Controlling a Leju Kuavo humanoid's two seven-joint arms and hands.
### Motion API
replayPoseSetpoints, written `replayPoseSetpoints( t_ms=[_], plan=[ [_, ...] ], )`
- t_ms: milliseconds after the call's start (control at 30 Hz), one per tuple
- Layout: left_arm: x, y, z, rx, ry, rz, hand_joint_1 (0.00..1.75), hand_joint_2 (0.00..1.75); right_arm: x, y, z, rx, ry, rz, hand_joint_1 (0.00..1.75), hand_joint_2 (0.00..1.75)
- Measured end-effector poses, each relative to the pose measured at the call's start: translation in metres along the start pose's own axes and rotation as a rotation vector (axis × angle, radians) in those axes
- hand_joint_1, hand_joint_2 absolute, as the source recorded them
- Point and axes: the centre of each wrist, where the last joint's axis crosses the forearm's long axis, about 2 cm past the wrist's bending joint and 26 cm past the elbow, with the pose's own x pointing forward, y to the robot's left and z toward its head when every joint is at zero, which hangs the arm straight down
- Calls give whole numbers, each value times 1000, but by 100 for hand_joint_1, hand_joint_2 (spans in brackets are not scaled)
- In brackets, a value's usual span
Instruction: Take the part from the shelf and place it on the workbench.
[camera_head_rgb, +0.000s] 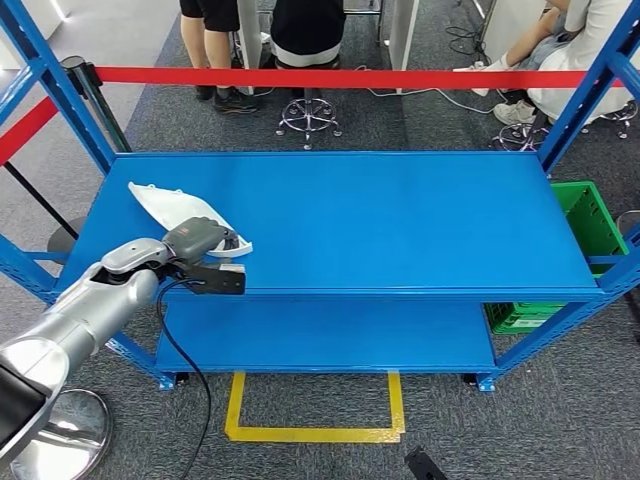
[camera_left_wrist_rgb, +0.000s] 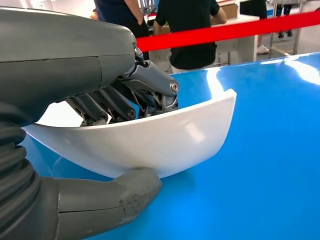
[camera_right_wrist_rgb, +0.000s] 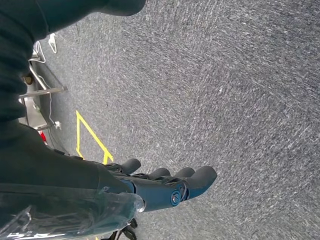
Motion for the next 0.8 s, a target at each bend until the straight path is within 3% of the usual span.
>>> replayPoseSetpoints(
  t_ms=[100, 267, 400, 500, 800],
  plan=[
    [13, -9, -3, 75, -48, 120, 175, 175, 0, 0, 0, -1, 1, -2, 0, 175],
    [62, -37, -10, 210, -165, 550, 175, 175, 0, 0, 0, -6, -2, -1, 0, 175],
    [91, -38, -13, 360, -188, 852, 175, 175, -2, 2, 0, -5, 4, -4, 0, 175],
    [102, -34, -12, 462, -180, 980, 175, 175, -4, 4, 1, -6, 11, -8, 0, 175],
    [115, -28, -6, 622, -146, 1115, 175, 175, -7, 6, 1, -7, 25, -19, 0, 175]
  ],
)
